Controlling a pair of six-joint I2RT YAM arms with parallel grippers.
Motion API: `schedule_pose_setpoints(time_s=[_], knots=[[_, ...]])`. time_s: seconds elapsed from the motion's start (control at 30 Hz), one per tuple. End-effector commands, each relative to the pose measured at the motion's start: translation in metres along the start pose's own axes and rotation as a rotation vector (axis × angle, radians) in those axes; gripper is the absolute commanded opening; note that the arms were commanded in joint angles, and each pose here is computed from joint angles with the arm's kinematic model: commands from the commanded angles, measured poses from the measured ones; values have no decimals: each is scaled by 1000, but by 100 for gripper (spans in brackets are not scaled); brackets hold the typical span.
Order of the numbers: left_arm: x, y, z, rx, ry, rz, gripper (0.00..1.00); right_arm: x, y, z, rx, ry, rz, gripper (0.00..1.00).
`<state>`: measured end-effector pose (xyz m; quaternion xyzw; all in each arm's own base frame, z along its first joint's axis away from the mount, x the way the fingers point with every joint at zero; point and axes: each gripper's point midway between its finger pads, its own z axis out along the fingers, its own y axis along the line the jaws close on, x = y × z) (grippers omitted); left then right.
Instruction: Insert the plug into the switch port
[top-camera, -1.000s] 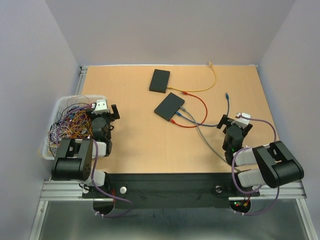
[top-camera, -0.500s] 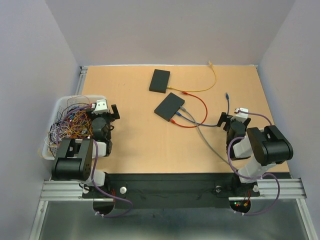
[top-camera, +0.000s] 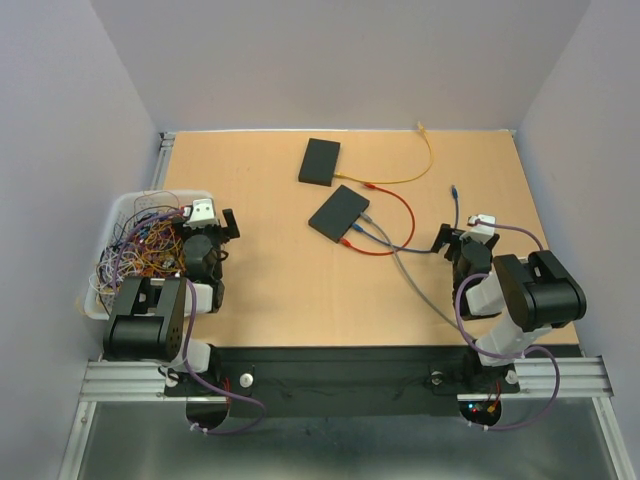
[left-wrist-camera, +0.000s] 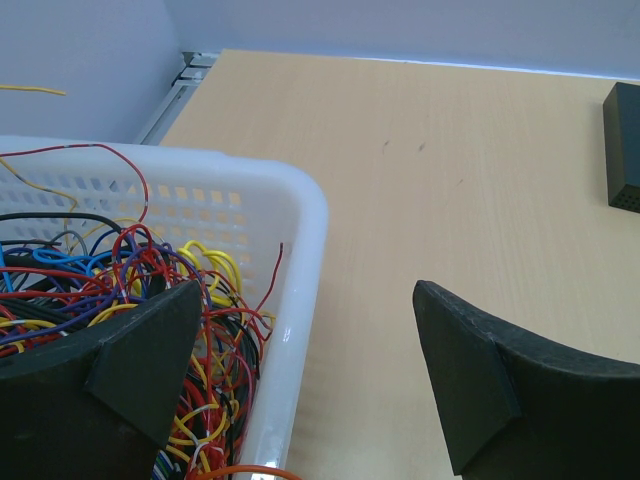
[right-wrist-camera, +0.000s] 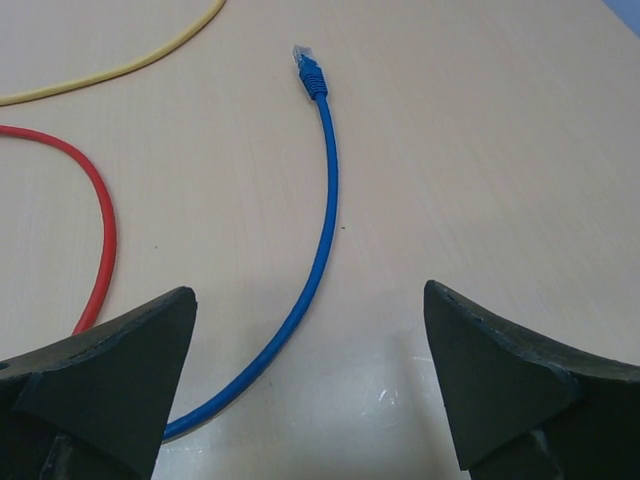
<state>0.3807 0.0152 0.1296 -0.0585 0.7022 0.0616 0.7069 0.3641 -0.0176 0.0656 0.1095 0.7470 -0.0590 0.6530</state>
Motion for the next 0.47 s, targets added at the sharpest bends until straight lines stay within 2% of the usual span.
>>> schedule_pose_setpoints(time_s=[0.0, 0.43], knots=[[-46, 1, 1, -3, -192, -41, 99, -34, 4, 4, -12, -124, 44, 100], [-46, 2, 1, -5, -192, -40, 99, -32, 4, 6, -19, -109, 45, 100]])
